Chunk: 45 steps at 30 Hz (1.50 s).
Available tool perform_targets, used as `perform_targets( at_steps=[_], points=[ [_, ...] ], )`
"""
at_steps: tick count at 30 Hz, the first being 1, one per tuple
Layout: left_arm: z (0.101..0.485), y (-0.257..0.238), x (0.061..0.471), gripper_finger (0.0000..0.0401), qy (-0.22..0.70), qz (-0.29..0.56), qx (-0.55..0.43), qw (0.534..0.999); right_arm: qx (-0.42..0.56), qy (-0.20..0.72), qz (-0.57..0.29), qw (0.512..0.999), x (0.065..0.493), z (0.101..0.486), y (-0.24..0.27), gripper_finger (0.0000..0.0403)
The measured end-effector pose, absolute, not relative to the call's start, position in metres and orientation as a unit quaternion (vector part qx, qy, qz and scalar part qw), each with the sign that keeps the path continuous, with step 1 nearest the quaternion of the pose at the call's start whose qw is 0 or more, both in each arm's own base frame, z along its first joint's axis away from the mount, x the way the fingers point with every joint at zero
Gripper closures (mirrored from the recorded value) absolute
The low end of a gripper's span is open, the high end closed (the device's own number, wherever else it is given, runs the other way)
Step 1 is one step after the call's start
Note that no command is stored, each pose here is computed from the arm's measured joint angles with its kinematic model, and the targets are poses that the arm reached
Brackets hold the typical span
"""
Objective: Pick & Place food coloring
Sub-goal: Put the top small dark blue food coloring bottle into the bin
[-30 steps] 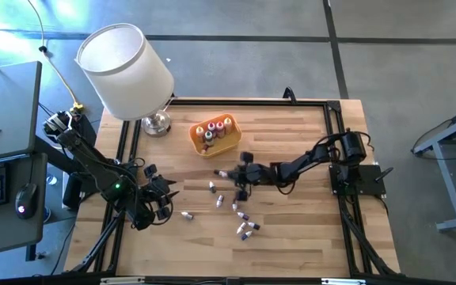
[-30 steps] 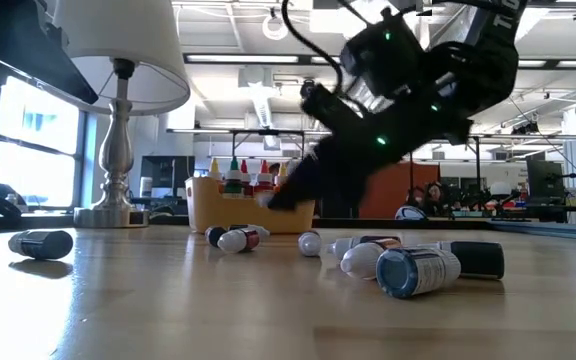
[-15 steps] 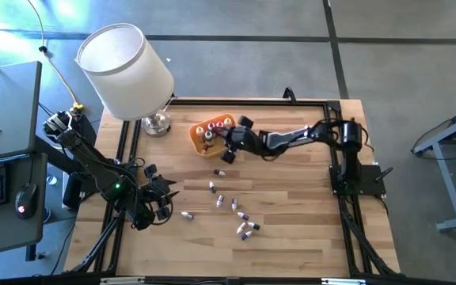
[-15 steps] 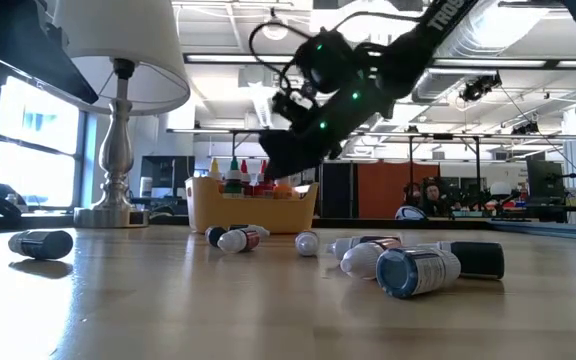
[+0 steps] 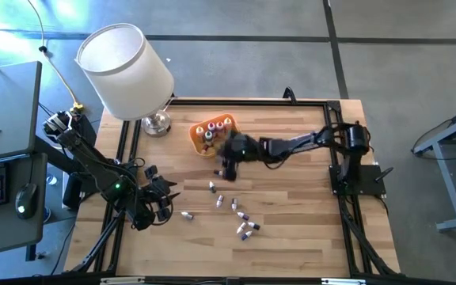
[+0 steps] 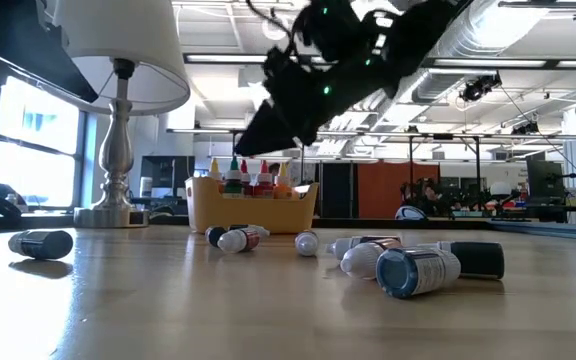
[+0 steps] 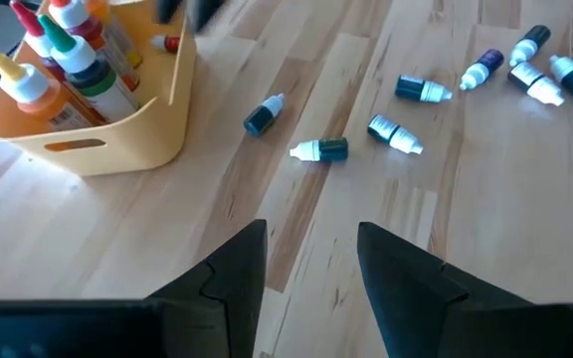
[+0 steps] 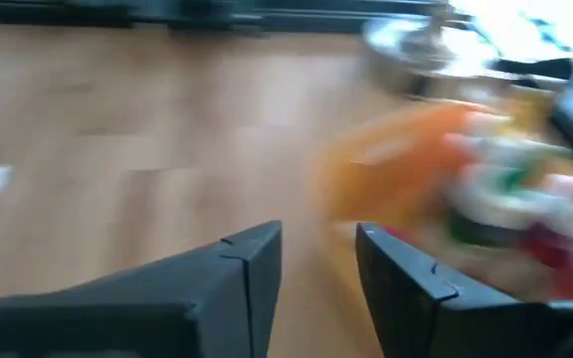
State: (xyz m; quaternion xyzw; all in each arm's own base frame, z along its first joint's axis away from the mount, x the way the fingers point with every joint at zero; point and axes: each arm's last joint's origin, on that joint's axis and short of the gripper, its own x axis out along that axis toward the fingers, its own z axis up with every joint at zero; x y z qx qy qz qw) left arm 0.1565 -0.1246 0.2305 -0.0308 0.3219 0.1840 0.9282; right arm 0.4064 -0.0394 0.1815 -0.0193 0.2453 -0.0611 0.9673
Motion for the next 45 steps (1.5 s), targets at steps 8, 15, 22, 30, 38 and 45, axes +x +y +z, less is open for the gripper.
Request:
perform_targets(
  at_steps=[8,15,22,30,38,45],
  points=[
    [0.231,-0.125,0.157,0.0245,0.319,0.184,-0.039,0.929,-0.022,0.364,0.033,0.931,0.390,0.163,0.050,0.0252],
    [0.231,-0.126,0.157,0.0245,0.318,0.181,-0.038,0.930,-0.142,0.406,0.143,0.891,0.371,0.153,0.100,0.0260],
    [0.231,-0.126,0.158,0.0245,0.316,0.181,-0.040,0.930,-0.165,0.396,0.182,0.885,0.373,0.154,0.095,0.0261],
    [0.231,-0.126,0.158,0.0245,0.315,0.181,-0.041,0.931,-0.147,0.391,0.240,0.877,0.379,0.151,0.063,0.0258],
    [0.232,-0.127,0.159,0.0245,0.311,0.178,-0.048,0.932,-0.183,0.388,0.276,0.860,0.383,0.135,0.049,0.0260],
    [0.233,-0.127,0.159,0.0245,0.308,0.180,-0.048,0.933,-0.174,0.398,0.282,0.855,0.388,0.115,0.037,0.0261]
  ],
)
